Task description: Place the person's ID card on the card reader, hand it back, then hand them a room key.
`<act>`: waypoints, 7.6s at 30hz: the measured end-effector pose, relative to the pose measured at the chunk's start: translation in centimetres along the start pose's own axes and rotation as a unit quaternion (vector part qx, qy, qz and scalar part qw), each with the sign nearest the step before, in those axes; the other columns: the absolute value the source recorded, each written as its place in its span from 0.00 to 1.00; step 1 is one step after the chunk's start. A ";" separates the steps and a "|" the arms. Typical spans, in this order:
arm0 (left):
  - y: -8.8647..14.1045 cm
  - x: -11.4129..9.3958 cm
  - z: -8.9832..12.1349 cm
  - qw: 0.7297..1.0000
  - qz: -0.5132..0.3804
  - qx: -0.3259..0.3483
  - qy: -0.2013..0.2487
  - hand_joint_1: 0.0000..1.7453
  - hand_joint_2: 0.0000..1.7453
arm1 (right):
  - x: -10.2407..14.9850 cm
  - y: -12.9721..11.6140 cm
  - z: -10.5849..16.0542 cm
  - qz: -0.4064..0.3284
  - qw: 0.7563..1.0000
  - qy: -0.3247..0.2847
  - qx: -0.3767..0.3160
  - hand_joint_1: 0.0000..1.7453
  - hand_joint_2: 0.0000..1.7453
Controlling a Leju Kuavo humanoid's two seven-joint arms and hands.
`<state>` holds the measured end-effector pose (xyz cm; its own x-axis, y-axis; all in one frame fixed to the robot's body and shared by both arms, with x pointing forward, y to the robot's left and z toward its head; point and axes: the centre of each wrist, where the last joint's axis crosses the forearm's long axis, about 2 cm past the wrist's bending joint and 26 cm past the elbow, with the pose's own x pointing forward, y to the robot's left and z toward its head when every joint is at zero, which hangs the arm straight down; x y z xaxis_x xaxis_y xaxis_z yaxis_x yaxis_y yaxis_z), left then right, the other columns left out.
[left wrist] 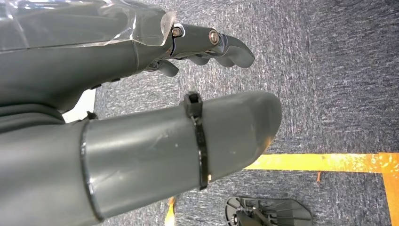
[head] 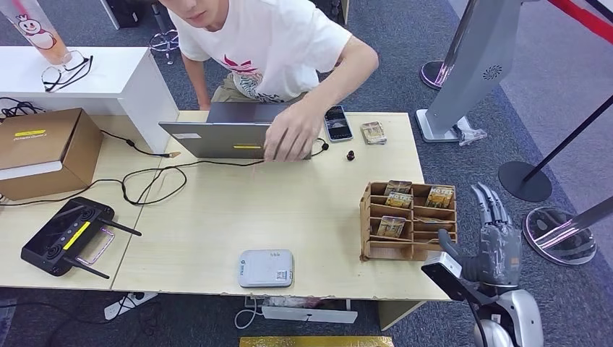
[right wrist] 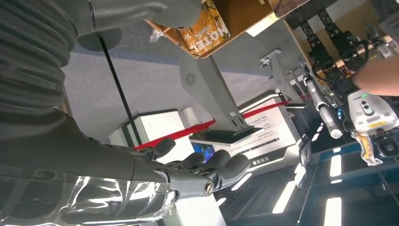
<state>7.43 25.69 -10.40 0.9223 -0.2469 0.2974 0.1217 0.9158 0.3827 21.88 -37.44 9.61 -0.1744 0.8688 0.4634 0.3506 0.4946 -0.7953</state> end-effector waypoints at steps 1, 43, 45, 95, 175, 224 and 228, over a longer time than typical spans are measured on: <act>0.0 0.0 0.0 1.000 0.000 0.000 0.000 0.00 0.00 | 0.0 0.0 0.1 0.000 1.000 0.002 0.001 0.23 1.00; 0.1 -0.4 0.0 1.000 0.008 0.000 0.007 0.00 0.00 | -1.9 2.1 1.8 0.004 0.997 0.055 0.055 0.40 1.00; 0.1 -0.4 0.0 1.000 0.009 0.000 0.007 0.00 0.00 | -1.8 2.2 1.9 0.003 0.997 0.055 0.057 0.39 1.00; 0.0 -0.8 0.1 1.000 0.013 0.003 0.015 0.00 0.00 | -1.2 3.5 0.5 -0.014 0.996 0.050 0.073 0.42 1.00; 0.4 -1.1 0.0 1.000 0.017 0.012 0.015 0.00 0.00 | -2.5 0.5 -3.8 0.004 0.997 -0.025 0.073 0.77 1.00; -0.4 1.6 0.0 1.000 0.010 -0.005 -0.008 0.00 0.00 | 4.4 -7.1 -22.0 -0.011 0.978 -0.204 -0.050 0.91 1.00; -0.4 2.0 0.0 1.000 0.005 -0.009 -0.012 0.00 0.00 | 5.1 -7.1 -23.1 -0.020 0.976 -0.208 -0.053 0.94 1.00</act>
<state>9.23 24.85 -10.00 0.9147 -0.2447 0.3215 0.1189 0.9236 0.3645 39.82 -37.07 26.61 -0.5409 0.7943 0.2766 0.4253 0.5419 -0.7249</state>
